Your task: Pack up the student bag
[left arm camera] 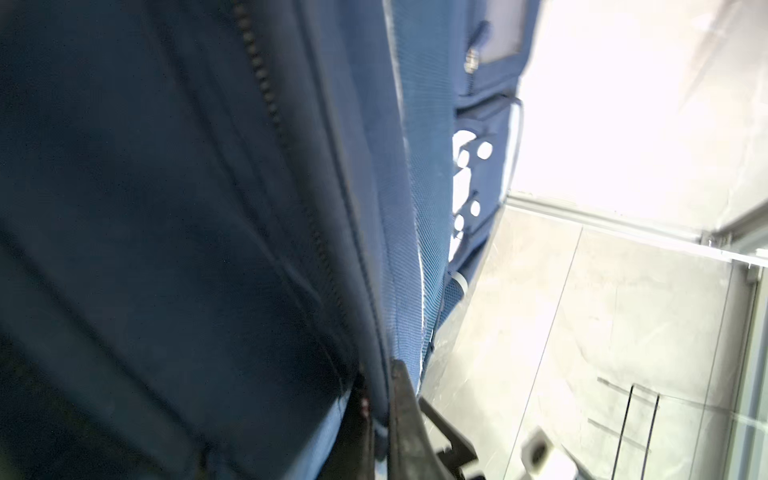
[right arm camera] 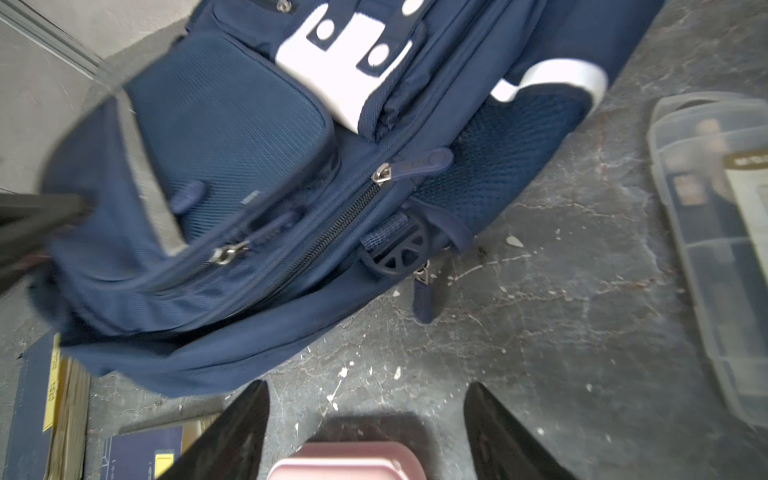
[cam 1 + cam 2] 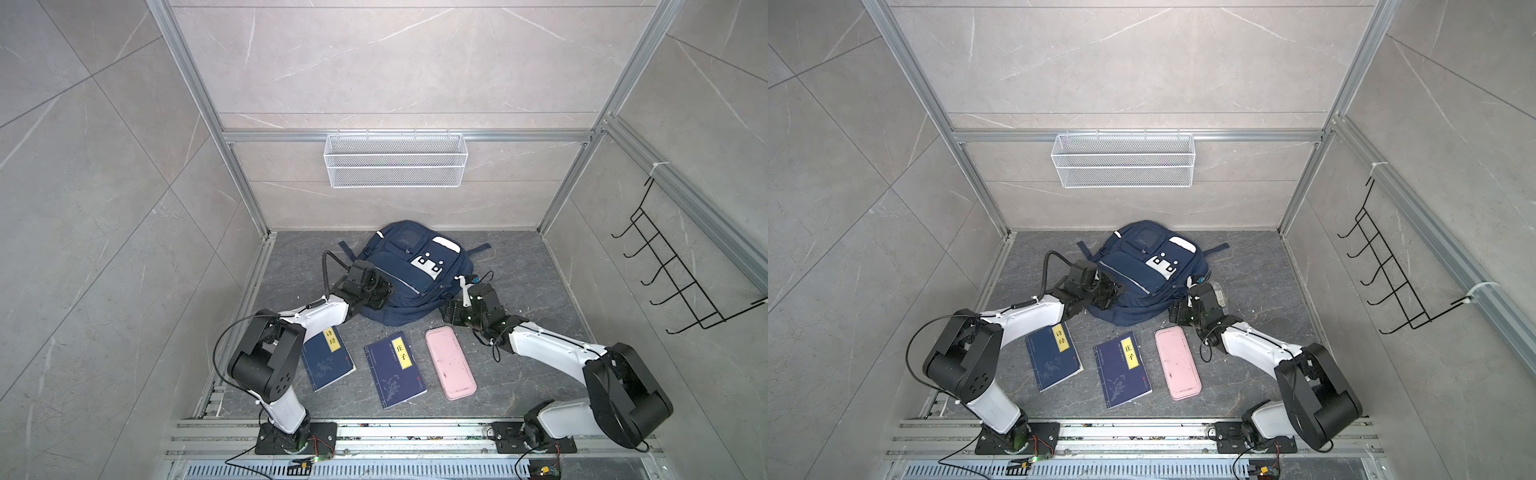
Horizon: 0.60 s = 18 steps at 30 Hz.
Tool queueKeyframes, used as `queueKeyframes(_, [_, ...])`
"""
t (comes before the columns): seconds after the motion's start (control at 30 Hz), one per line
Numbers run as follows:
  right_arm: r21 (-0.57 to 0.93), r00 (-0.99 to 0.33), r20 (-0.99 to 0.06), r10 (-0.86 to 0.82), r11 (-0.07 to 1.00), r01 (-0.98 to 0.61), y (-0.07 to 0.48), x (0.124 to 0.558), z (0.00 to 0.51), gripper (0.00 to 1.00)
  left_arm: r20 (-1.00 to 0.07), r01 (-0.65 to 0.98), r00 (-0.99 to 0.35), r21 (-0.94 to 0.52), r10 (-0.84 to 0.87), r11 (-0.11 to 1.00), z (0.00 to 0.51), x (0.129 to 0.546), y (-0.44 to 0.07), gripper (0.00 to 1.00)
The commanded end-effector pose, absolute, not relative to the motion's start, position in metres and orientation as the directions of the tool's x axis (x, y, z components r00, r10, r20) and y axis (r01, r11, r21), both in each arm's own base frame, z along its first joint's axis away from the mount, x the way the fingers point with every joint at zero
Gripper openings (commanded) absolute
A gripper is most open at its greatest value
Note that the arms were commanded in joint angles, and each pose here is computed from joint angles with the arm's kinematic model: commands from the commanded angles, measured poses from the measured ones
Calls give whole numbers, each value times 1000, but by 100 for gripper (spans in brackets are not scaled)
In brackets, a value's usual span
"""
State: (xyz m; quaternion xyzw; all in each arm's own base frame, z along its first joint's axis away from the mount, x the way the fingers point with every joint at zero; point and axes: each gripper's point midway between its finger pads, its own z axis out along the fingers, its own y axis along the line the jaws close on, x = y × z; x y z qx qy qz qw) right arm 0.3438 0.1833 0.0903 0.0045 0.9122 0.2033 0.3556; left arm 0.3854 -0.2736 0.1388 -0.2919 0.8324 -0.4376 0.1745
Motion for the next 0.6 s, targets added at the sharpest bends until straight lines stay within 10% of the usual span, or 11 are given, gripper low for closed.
queueKeyframes(0.0, [348,-785,-609,109,927,-142,188,344,81,73,-145,-153,-802,-887,-579,435,210,384,-282,0])
queueKeyframes(0.57, [380,-787,-611,84,903,-199,201,349,81,63,-242,-45,-827,-872,-508,488,261,379,-277,0])
